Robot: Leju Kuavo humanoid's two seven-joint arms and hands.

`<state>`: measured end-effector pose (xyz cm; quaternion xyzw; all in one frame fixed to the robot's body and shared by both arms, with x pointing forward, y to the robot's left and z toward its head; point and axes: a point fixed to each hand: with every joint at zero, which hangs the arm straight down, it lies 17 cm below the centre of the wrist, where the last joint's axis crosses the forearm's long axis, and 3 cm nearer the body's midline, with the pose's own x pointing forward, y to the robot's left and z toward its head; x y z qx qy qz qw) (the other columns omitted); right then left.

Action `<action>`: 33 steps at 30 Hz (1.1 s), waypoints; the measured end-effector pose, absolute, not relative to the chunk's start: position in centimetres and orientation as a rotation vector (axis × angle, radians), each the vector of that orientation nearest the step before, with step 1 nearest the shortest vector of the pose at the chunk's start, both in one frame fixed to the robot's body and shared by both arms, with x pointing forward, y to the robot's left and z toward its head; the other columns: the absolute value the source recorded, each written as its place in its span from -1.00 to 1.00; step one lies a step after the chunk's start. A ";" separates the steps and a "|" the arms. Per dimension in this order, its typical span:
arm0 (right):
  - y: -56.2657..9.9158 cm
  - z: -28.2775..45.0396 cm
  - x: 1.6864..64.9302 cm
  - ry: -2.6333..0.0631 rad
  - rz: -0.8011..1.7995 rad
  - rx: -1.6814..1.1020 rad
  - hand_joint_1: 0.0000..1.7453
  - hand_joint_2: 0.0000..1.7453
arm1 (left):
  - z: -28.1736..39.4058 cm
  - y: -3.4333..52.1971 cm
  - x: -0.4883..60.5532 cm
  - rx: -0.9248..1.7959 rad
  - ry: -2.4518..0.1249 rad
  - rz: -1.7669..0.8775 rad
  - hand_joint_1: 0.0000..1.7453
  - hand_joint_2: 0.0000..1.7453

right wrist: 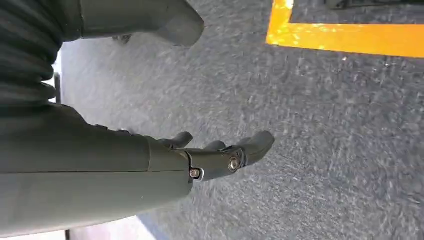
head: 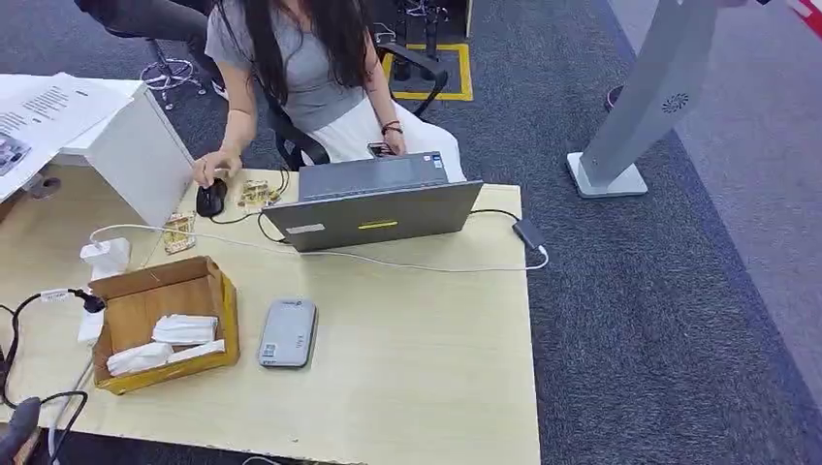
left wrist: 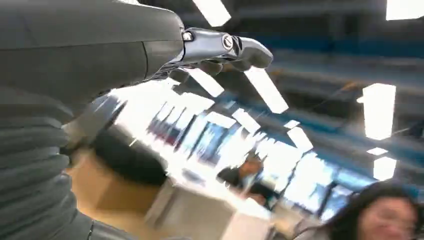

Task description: Pass the card to the sensor for recognition and then transmit it.

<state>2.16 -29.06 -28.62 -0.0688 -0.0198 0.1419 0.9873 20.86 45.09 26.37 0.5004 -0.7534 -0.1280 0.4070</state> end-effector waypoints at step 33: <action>-26.2 -28.5 2.3 -0.069 0.328 -0.073 -1.00 1.00 | -24.7 36.6 8.6 0.357 -0.564 0.437 -1.00 1.00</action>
